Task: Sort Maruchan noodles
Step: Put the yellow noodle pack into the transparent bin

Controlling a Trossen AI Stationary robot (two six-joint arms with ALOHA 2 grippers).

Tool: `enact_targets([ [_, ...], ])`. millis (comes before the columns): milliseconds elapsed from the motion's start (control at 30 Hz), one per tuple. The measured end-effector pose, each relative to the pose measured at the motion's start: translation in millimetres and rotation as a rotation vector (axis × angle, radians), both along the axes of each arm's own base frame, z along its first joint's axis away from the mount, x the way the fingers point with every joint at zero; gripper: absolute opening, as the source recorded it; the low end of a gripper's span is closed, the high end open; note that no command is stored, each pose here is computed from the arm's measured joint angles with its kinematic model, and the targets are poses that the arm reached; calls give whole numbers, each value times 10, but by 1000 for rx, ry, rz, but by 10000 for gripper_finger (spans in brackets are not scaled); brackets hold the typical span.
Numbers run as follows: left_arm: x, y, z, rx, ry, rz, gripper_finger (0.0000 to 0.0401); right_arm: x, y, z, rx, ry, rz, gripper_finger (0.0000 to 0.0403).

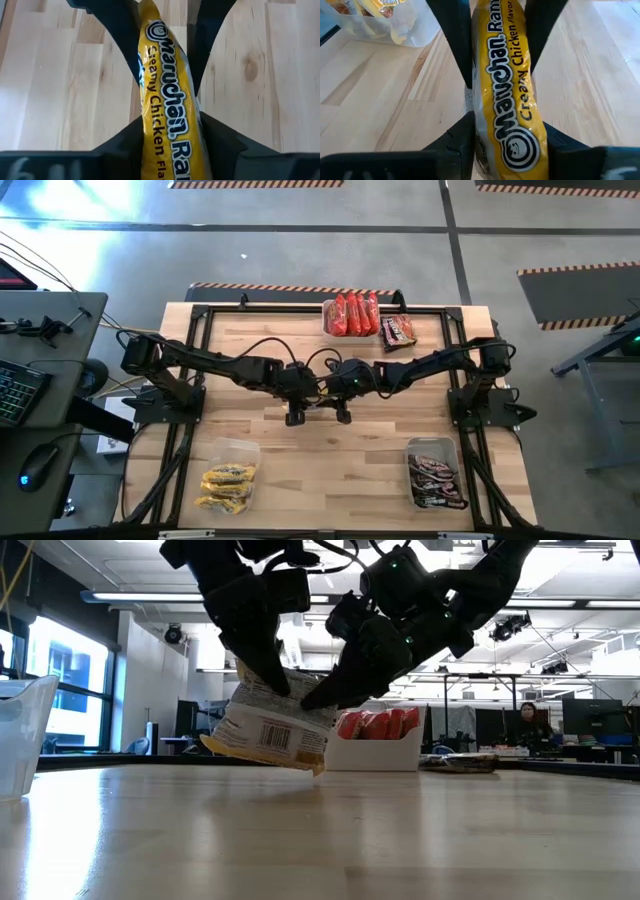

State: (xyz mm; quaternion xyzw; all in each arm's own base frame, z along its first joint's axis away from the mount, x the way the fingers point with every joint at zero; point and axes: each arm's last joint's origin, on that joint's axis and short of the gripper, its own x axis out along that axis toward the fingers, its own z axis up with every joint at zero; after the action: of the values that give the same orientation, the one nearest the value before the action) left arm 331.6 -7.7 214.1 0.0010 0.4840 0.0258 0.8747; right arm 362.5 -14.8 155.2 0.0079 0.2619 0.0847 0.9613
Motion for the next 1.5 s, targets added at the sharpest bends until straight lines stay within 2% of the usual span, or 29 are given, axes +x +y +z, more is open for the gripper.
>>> enact_targets([
  [200, -8, 0, -5, 1, 10, -2, 98, 2, 11, -1, 4, 0, -4, 131],
  [500, -41, -5, -4, 16, 38, -24, 94, 6, 133, 34, -55, -16, -32, 211],
  [633, -111, -56, 50, 23, 60, -37, 94, -50, 198, 248, -97, -68, -7, 233],
  [867, -306, -218, 311, 39, 23, -86, 93, -274, 260, 617, -109, -61, 17, 235],
  [967, -421, -317, 440, 36, 1, -117, 93, -327, 265, 616, -145, -13, -2, 219],
  [1067, -564, -438, 581, 16, -25, -141, 92, -324, 261, 549, -212, 28, -51, 181],
  [1367, -1142, -858, 925, -90, -56, -246, 92, -276, 245, 434, -261, 50, -57, 12],
  [1500, -1389, -995, 993, -153, -27, -219, 92, -279, 246, 430, -260, 59, -58, 23],
])
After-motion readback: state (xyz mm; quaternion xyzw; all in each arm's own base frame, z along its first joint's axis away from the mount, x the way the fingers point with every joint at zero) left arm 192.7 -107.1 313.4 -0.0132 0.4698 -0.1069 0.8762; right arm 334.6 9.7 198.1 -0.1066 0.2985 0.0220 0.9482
